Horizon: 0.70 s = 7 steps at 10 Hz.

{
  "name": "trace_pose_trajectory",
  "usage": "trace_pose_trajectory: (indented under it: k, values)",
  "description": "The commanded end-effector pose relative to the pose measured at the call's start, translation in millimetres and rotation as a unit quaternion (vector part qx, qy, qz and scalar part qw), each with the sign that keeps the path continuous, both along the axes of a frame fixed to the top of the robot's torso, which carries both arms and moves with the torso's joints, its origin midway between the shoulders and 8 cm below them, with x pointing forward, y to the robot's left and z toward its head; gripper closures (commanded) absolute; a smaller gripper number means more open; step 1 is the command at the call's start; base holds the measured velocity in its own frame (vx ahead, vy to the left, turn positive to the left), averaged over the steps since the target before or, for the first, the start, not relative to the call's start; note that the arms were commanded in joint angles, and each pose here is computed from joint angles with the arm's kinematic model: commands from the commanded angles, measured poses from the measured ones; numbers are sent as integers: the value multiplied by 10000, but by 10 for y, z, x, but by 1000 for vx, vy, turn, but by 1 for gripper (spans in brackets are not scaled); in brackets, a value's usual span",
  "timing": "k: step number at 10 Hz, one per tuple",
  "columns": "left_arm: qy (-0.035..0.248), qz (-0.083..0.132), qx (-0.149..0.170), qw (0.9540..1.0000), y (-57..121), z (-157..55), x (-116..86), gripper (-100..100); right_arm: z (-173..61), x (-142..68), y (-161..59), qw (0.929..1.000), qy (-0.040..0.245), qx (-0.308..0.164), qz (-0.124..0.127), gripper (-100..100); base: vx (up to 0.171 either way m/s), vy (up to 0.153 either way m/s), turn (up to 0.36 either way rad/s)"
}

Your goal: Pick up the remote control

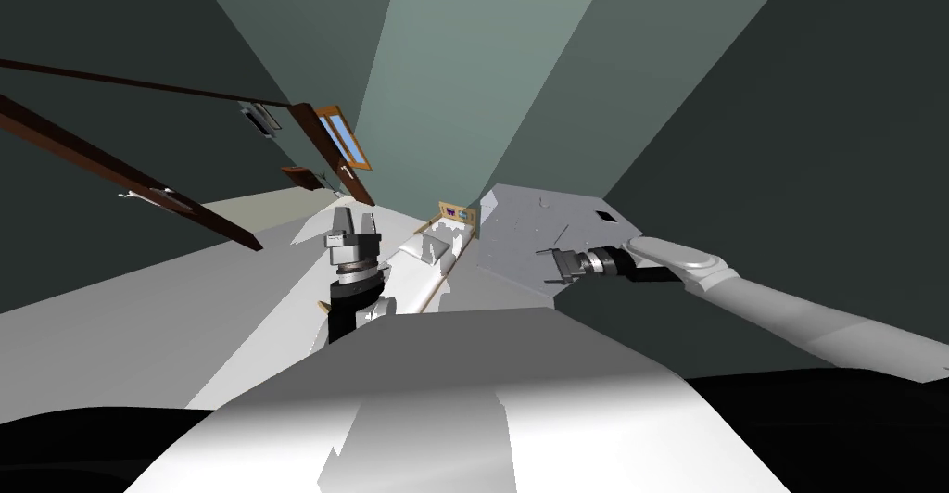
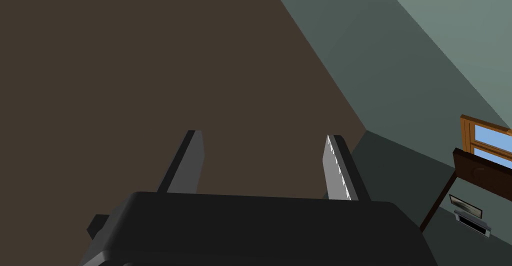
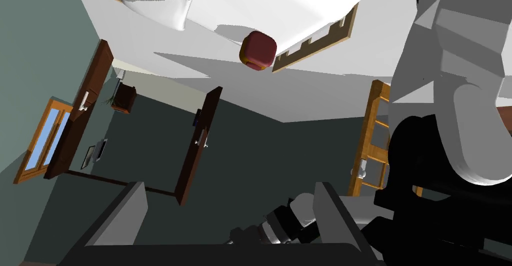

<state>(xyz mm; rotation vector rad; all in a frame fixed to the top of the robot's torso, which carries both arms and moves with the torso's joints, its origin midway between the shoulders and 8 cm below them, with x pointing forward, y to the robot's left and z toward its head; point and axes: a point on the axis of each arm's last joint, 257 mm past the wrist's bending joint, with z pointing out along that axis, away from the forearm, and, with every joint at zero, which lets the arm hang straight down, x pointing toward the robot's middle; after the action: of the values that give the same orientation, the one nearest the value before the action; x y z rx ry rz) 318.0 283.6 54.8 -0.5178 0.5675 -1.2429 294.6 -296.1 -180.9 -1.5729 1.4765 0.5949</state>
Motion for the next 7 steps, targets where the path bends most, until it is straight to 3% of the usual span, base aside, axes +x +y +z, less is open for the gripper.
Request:
trace_pose_trajectory:
  k: [1, 2, 3, 4, 5, 6, 7]
  values:
    - [0, 0, 0, 10000, 0, 0, 0, 0, -42, -13, -152, 9992, -49, -358, 148, -100, 44, -10, 77]
    - [0, 0, 0, 10000, 0, 0, 0, 0, -88, -17, -365, 9963, -150, -776, 330, -100, 58, -9, 153]
    - [0, 0, 0, 10000, 0, 0, 0, 0, -78, -19, -414, 9952, -140, -901, 361, -100, 58, -20, 103]
    - [0, 0, 0, 10000, 0, 0, 0, 0, -84, -17, -646, 9895, -226, -1324, 538, -100, 84, -29, 238]
    - [0, 0, 0, 10000, 0, 0, 0, 0, -88, -22, -684, 9880, -218, -1420, 565, -100, 74, -36, 87]
    - [1, 1, 1, 10000, 1, 0, 0, 0, -66, -21, -931, 9796, -289, -1846, 738, -100, 92, -23, 175]
    - [0, 0, 0, 10000, 0, 0, 0, 0, -74, -26, -958, 9782, -282, -1913, 759, -100, 79, -34, 99]
